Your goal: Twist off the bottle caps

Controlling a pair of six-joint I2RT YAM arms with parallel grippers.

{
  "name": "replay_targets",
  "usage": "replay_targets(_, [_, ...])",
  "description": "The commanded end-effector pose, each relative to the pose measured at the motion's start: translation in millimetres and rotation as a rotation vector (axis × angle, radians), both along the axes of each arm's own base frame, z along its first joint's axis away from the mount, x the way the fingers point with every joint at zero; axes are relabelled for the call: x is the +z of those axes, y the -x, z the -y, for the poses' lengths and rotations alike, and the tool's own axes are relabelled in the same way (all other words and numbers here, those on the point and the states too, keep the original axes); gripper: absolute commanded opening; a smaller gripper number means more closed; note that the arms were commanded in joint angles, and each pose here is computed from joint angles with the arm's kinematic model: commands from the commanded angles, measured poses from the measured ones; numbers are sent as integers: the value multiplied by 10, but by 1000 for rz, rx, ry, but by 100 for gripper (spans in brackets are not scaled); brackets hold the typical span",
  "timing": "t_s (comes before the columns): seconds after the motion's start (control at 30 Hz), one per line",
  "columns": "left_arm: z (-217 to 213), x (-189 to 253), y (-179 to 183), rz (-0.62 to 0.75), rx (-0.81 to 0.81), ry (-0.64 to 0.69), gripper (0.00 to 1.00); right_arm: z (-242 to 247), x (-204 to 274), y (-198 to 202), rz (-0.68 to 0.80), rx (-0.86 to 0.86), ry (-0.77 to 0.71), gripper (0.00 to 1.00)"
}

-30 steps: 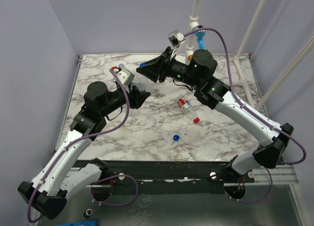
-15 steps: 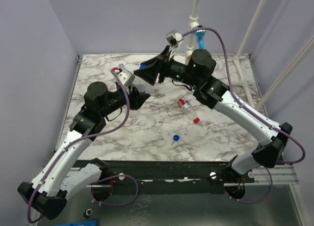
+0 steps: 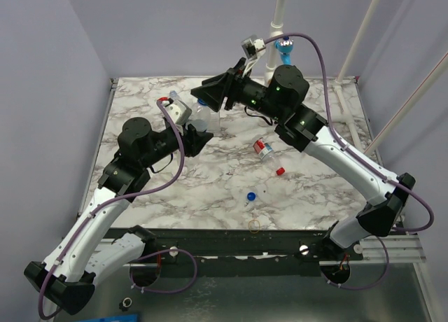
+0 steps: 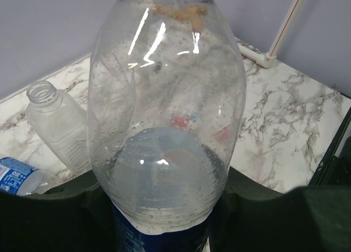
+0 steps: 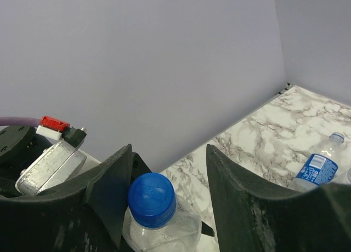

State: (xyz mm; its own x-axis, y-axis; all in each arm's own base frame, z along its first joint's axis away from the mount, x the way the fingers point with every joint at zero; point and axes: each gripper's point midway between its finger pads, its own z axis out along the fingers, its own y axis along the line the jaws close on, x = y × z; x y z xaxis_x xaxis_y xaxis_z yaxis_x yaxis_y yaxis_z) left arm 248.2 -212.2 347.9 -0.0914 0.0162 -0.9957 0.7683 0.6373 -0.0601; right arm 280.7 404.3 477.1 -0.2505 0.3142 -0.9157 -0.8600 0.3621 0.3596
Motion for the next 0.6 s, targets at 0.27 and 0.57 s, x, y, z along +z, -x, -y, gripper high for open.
replay_targets(0.27, [-26,159,-39,66,19,10,8,-159,-92,82,-40,86,12,50])
replay_targets(0.57, [0,173,-63,30,26,36,8,-202,-143,210,-29,165,29,1])
